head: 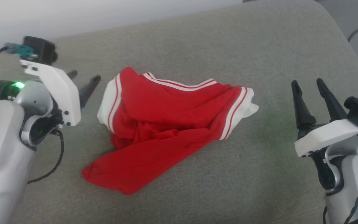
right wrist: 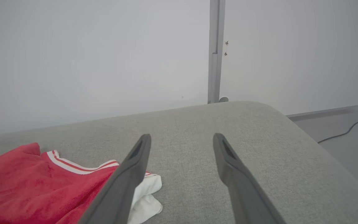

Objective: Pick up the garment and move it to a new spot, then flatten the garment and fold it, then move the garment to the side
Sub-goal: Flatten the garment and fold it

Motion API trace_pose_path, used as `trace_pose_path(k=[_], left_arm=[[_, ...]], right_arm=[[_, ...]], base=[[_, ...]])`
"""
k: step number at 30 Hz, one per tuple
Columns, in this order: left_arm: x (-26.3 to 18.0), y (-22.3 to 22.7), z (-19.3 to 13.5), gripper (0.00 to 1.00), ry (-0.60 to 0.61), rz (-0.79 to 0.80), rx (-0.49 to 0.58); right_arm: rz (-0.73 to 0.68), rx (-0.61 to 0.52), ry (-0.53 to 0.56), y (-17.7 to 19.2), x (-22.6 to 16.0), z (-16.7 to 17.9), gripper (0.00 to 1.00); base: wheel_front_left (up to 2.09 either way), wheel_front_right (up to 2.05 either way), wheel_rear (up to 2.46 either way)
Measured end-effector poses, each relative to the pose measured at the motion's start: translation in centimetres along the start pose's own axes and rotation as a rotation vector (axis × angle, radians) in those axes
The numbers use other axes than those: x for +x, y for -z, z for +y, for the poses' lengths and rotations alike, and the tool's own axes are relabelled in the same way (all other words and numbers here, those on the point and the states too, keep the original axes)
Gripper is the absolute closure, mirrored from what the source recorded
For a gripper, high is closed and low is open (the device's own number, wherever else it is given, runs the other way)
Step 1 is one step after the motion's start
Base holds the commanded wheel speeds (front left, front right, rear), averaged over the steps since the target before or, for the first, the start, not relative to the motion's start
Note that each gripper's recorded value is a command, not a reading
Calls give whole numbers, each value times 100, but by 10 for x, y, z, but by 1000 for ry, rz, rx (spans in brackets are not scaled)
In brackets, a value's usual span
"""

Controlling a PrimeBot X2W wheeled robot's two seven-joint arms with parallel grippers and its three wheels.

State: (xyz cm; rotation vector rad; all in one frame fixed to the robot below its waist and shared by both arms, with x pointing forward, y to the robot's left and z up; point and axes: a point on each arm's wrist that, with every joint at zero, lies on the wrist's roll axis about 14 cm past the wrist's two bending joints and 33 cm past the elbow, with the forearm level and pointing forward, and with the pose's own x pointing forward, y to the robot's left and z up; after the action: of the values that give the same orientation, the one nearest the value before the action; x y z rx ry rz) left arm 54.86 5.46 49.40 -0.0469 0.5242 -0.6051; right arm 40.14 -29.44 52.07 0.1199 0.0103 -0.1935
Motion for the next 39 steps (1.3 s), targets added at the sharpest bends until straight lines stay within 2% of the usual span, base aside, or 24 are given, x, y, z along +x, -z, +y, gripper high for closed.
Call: trace_pose_path(k=[8, 15, 16, 17, 19, 26, 30, 39], left_arm=[[39, 65, -1, 0, -9, 347, -24], [50, 96, 3, 0, -45, 521, -49], [51, 98, 2, 68, -41, 532, -52], [52, 99, -1, 100, -27, 540, -79], [55, 103, -9, 100, -4, 559, -148], [49, 95, -4, 100, -16, 517, -170], [31, 86, 23, 100, -83, 466, -217], [-43, 88, 89, 100, -288, 371, -320]], right_arm=[[42, 6, 37, 19, 3, -10, 0], [69, 9, 45, 33, 10, -11, 0], [70, 9, 44, 34, 12, -10, 0], [74, 10, 43, 36, 13, -10, 0], [76, 12, 38, 38, 17, -7, 0], [77, 14, 30, 42, 22, -4, 0], [70, 7, 23, 39, 26, -4, 0], [59, 11, -25, 34, 34, 15, 0]], base=[[0, 0, 0], [0, 0, 0], [0, 0, 0], [0, 0, 0], [0, 0, 0], [0, 0, 0], [0, 0, 0], [0, 0, 0]])
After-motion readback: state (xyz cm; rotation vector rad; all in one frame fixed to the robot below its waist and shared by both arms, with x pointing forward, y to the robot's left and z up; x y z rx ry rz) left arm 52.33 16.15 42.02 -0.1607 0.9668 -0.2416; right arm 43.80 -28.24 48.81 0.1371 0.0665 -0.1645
